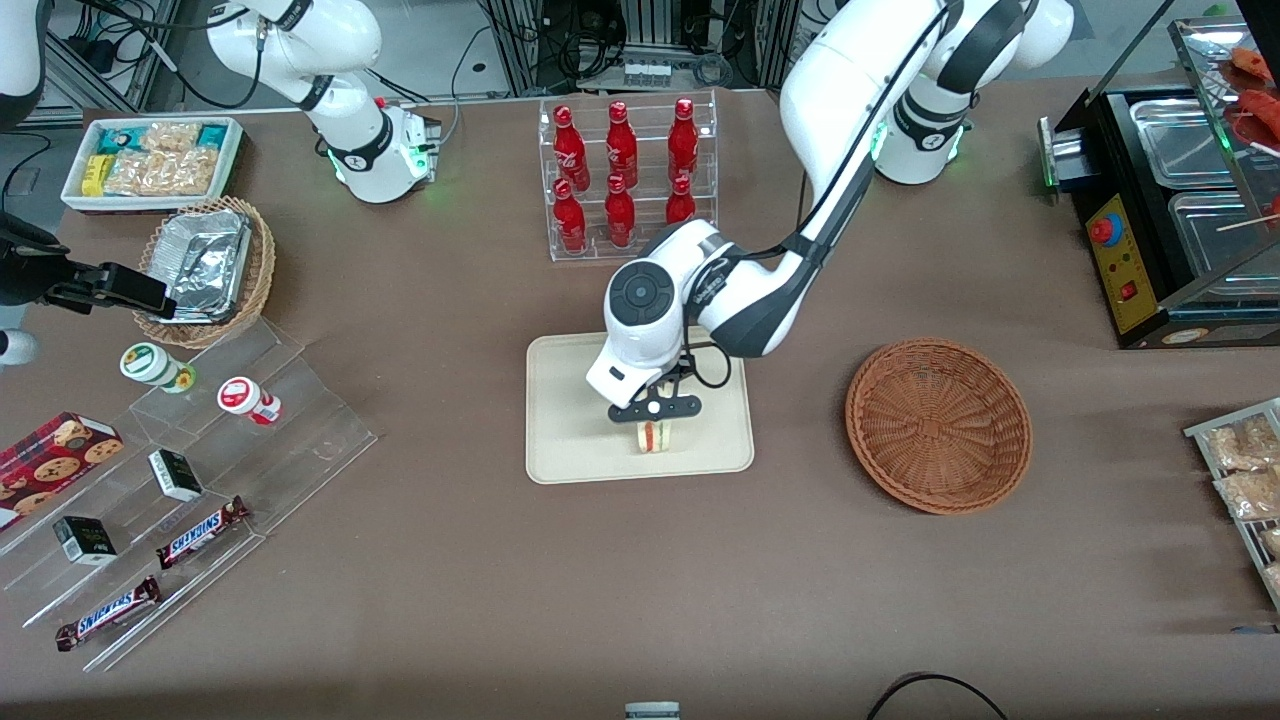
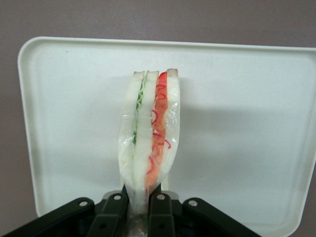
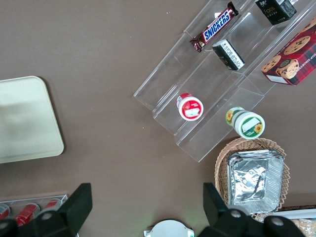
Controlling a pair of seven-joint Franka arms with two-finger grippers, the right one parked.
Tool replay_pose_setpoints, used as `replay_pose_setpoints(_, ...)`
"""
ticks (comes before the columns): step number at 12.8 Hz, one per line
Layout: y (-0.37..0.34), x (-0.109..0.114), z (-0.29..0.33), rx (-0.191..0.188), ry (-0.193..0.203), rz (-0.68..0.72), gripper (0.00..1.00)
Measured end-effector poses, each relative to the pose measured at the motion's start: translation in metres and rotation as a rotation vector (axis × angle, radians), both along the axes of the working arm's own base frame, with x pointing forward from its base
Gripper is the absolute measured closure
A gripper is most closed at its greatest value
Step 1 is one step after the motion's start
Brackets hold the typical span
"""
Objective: Place sandwich from basket to tray
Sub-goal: 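Lower the sandwich onto the tray and open the left gripper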
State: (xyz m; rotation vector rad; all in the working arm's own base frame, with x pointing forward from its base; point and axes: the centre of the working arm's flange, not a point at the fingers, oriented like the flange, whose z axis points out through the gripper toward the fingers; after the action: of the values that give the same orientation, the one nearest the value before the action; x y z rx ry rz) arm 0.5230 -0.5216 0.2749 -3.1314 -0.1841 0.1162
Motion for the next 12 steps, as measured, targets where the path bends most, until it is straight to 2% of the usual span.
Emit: replay_pose_setpoints(12, -0.015, -0.008, -0.019, 0.011, 0.01, 0.063, 0.85)
